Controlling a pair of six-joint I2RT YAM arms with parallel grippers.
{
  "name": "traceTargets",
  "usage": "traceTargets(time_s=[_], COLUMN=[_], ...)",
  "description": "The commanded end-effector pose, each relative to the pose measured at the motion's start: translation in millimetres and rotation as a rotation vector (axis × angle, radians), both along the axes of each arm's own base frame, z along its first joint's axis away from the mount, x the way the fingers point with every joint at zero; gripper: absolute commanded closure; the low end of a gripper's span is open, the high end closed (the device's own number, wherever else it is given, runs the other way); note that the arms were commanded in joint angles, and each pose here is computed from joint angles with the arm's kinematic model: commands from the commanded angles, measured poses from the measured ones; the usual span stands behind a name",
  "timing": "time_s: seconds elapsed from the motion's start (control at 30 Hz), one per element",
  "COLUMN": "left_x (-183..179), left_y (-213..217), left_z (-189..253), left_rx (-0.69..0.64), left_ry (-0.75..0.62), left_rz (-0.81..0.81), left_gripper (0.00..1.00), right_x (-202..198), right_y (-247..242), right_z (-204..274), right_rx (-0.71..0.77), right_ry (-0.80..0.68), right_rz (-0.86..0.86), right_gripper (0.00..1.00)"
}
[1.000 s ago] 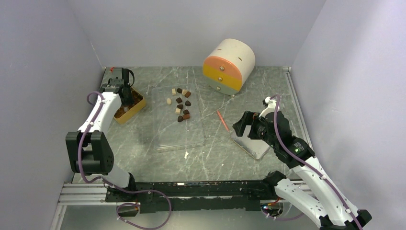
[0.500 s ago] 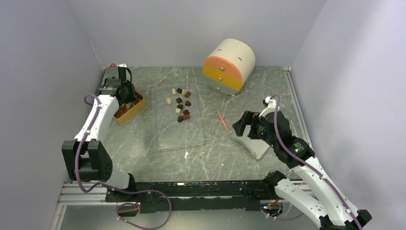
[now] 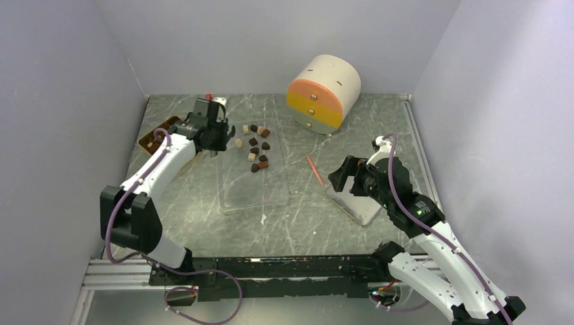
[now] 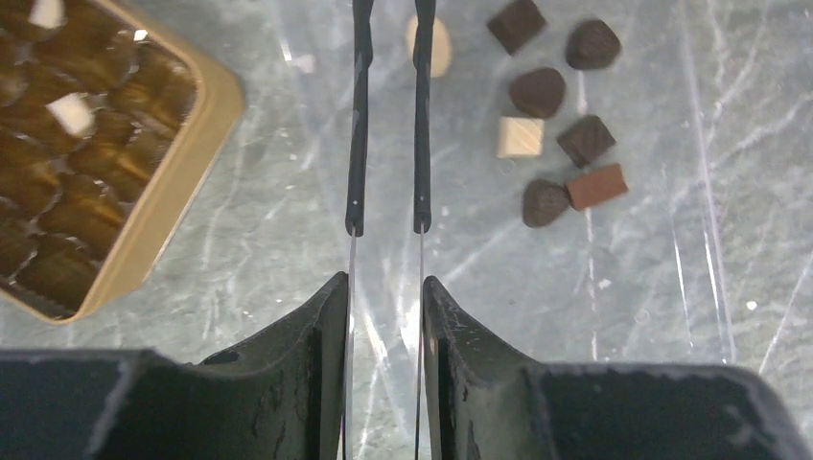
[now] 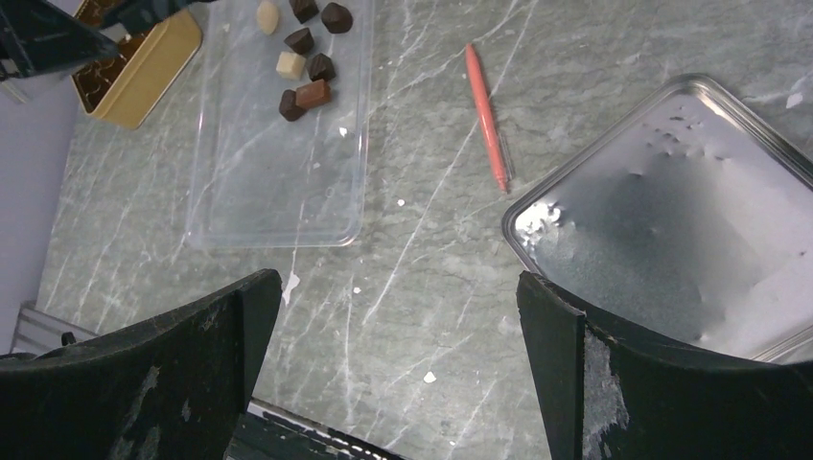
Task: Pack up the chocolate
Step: Place the fake chocolate in the packing box, then pick up the fake chocolate from the plate.
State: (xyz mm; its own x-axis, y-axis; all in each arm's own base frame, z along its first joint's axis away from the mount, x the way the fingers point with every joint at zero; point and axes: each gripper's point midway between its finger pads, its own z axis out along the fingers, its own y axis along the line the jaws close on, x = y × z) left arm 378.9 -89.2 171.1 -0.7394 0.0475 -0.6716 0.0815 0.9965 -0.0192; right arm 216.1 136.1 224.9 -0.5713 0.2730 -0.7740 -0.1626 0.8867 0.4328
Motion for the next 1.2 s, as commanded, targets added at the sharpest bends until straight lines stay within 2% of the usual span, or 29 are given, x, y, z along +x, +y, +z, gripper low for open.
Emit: traceTargets(time_s=[0.0, 0.2, 0.93, 1.17], left_x=[4.6, 5.2, 14.0, 14.8], left_y=[-26.5, -39.1, -41.4, -43.6], left_z=[8.1, -12.6, -40.7, -44.1], left_rx=[-0.004, 0.025, 0.073, 0.068], left_ry=[-0.034, 0.008, 0.059, 0.084], left_rz=[-0.065, -0.079, -0.051, -0.046], left_gripper=[0.65, 0.6, 0.6, 0.63], right_x=[4.4, 3.9, 3.9, 4.0], right_y=[6.9, 6.4, 0.4, -0.5], right_z=[15.1, 14.3, 17.8, 19.6], right_rx=[0.048, 0.048, 0.026, 0.024], right_ry=[-0.046, -0.044, -0.063, -0.067], right_rz=[0.01, 0.008, -0.006, -0.009], right_gripper=[0.01, 0.01, 0.01, 0.01])
